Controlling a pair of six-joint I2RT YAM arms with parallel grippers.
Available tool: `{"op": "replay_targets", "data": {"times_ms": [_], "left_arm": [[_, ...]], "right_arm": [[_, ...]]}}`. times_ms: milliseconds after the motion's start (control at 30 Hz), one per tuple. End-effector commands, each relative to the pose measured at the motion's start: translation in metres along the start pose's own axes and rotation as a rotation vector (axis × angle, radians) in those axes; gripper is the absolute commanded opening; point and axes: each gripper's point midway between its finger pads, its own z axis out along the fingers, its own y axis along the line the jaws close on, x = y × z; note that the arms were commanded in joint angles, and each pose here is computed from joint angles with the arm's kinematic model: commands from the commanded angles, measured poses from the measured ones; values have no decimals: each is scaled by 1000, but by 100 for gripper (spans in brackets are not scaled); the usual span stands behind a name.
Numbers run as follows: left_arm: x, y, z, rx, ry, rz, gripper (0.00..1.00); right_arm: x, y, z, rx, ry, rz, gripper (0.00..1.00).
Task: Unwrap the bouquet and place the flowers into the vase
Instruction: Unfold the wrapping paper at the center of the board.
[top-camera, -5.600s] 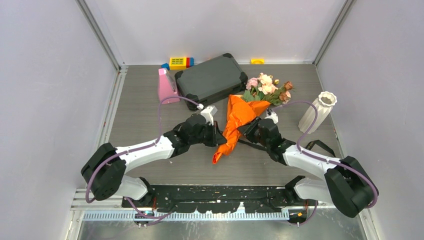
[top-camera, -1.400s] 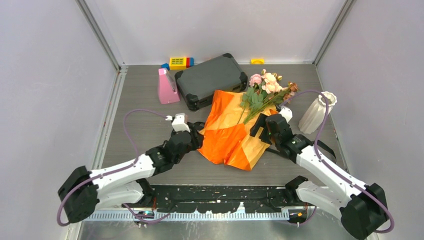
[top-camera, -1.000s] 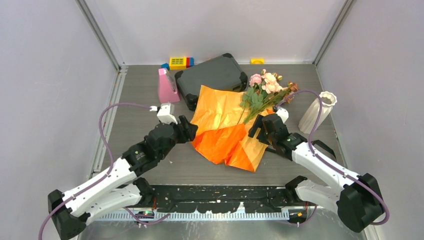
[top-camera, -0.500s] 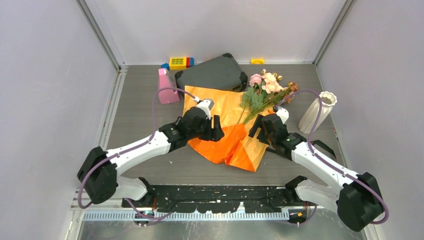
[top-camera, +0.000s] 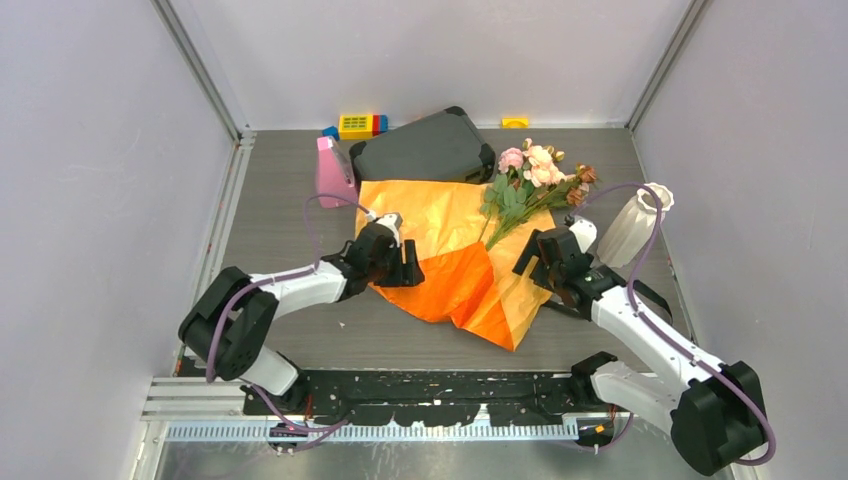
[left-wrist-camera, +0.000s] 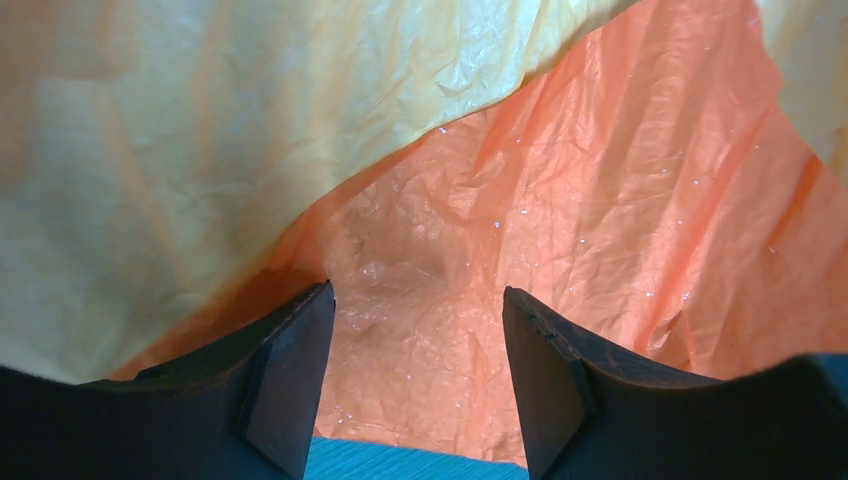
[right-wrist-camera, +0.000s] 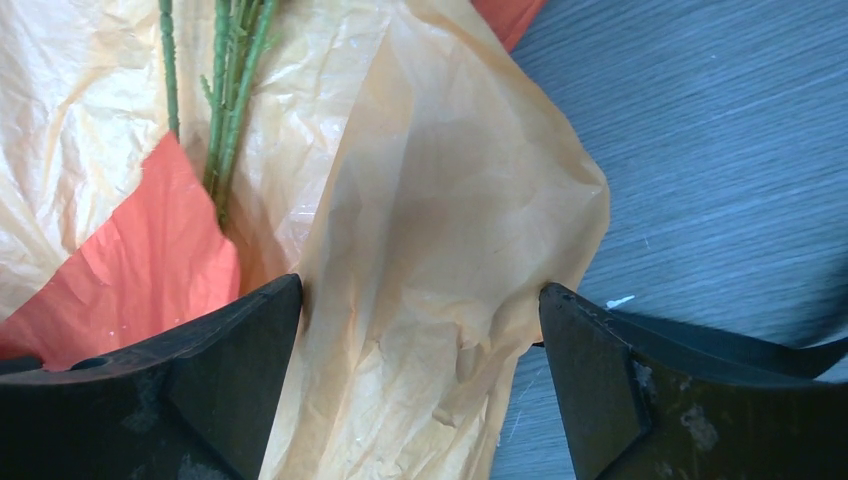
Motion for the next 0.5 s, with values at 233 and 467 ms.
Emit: {"op": "replay_targets", "data": {"times_ms": [233, 467], "left_arm": [[0, 22, 17, -23, -32, -2, 66], [6, 27, 21, -25, -21, -9, 66]], "right_arm": [[-11, -21, -1, -8, 41, 122, 98], [-9, -37, 6, 59, 53, 157, 99]]}}
